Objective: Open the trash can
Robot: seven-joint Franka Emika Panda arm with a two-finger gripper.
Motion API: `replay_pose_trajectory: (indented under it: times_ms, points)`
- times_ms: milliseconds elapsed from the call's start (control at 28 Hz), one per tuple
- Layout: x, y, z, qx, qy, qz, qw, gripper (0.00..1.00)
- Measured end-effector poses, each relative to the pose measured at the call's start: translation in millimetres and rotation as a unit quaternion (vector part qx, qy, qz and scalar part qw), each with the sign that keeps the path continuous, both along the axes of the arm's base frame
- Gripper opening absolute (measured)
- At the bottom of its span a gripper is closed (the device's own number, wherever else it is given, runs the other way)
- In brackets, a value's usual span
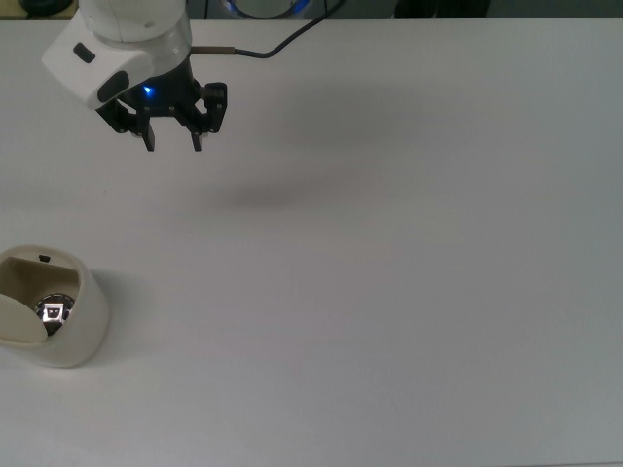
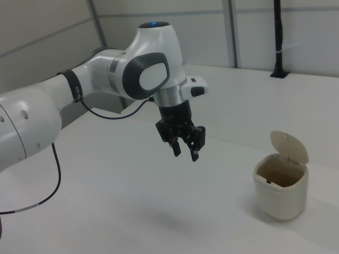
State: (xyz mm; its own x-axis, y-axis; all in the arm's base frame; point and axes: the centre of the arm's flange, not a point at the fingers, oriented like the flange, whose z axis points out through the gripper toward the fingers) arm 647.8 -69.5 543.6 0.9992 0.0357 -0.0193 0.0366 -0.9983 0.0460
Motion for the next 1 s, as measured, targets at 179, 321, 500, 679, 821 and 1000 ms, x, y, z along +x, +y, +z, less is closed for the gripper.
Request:
replay_pose_trajectory:
  times_ms: [179, 321, 500, 679, 821, 1000]
  points:
    - [0.0, 0.0, 0.0, 0.000, 0.000, 0.000, 1.0000, 0.80]
    - [-0.1, 0.0, 0.0, 0.000, 0.000, 0.000, 1.0000, 0.96]
    - [-0.1, 0.0, 0.1, 0.000, 0.000, 0.000, 1.0000, 1.00]
    - [-0.1, 0.0, 0.0, 0.000, 0.000, 0.000, 1.0000, 1.00]
    - [0.0, 0.8, 0.0, 0.000, 0.000, 0.001, 1.0000, 1.00]
    - [0.2, 2.1, 0.0, 0.000, 0.000, 0.002, 1.0000, 1.00]
